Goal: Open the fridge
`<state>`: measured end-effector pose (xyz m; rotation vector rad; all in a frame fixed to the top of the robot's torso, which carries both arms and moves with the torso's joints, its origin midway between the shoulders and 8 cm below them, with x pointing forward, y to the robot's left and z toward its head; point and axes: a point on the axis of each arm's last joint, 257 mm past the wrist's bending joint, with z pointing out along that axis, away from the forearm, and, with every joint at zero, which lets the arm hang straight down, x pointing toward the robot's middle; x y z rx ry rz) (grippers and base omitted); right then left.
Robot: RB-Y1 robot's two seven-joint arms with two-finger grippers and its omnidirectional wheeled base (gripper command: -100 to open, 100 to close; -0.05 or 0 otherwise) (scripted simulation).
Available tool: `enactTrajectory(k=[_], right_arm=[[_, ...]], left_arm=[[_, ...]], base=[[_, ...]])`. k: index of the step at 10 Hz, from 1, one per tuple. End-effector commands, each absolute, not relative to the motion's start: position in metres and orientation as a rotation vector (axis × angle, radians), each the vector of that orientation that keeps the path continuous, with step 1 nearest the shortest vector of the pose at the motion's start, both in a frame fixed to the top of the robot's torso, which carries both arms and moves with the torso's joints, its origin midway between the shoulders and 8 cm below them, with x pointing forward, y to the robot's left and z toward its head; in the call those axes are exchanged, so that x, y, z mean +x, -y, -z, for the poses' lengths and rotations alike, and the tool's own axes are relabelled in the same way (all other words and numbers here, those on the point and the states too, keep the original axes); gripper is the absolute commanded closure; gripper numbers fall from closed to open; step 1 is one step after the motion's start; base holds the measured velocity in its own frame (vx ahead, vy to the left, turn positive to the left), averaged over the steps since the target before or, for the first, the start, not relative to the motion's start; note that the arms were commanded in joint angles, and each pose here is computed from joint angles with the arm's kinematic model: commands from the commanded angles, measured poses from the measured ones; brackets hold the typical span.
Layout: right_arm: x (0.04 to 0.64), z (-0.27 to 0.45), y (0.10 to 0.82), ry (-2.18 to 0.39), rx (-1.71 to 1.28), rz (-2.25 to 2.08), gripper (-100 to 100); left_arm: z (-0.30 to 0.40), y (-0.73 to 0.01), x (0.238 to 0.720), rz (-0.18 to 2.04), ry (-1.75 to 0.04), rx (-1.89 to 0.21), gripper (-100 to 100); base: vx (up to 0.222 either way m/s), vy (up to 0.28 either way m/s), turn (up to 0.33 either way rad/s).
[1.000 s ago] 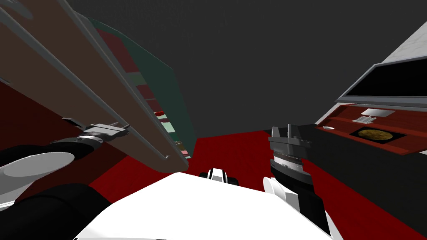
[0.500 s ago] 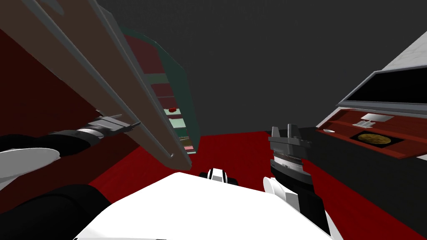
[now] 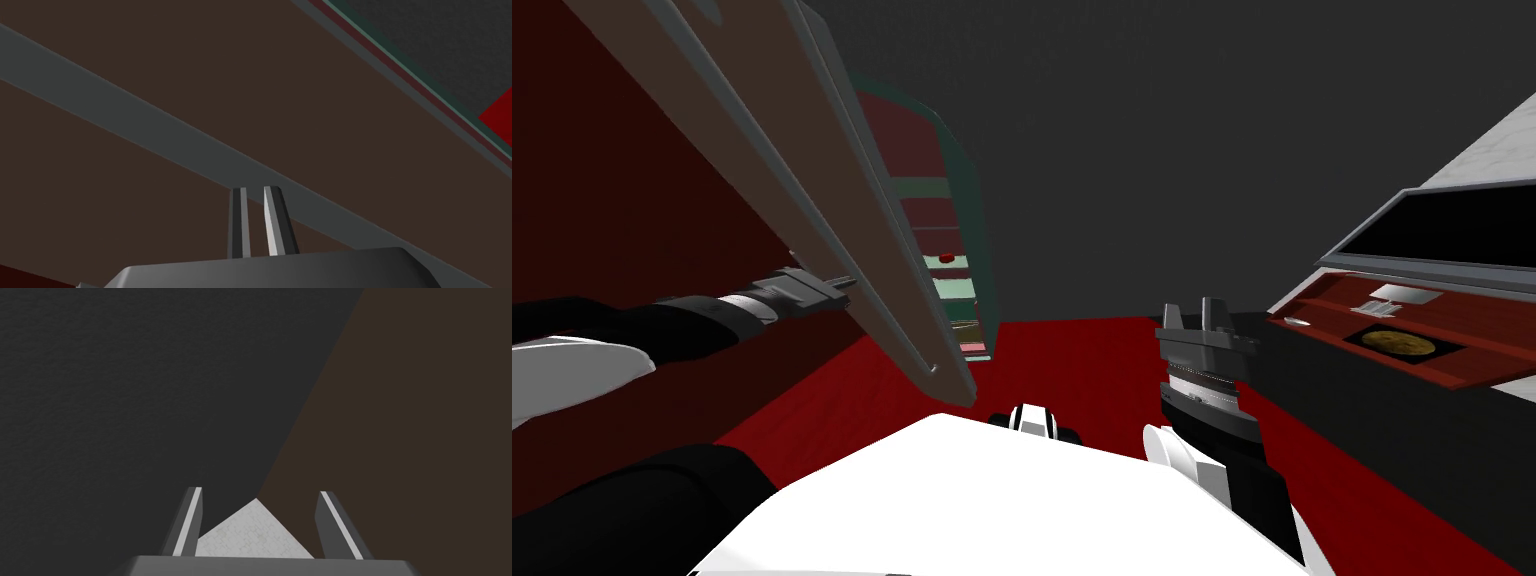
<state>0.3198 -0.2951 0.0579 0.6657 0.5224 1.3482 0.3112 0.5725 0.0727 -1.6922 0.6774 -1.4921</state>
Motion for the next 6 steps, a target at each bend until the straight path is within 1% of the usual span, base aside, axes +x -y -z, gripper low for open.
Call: enactTrajectory(k=[1, 4, 6], right_arm=[[0.32, -0.058, 0.295, -0.523, 0.665, -1.348, 0], [0.32, -0.058, 0.295, -0.523, 0.665, -1.348, 0], [0.32, -0.058, 0.295, -0.523, 0.665, -1.348, 0]], left_arm=[[-0.075, -0.542, 0.319, 1.541, -0.741, -1.677, 100], [-0.077, -0.526, 0.323, 1.565, -0.773, -1.669, 100], [-0.079, -0.495, 0.328, 1.614, -0.837, -1.652, 100]], base=[[-0.206, 0.208, -0.082], [-0.197, 0.229, -0.029], [-0.205, 0.228, -0.051]])
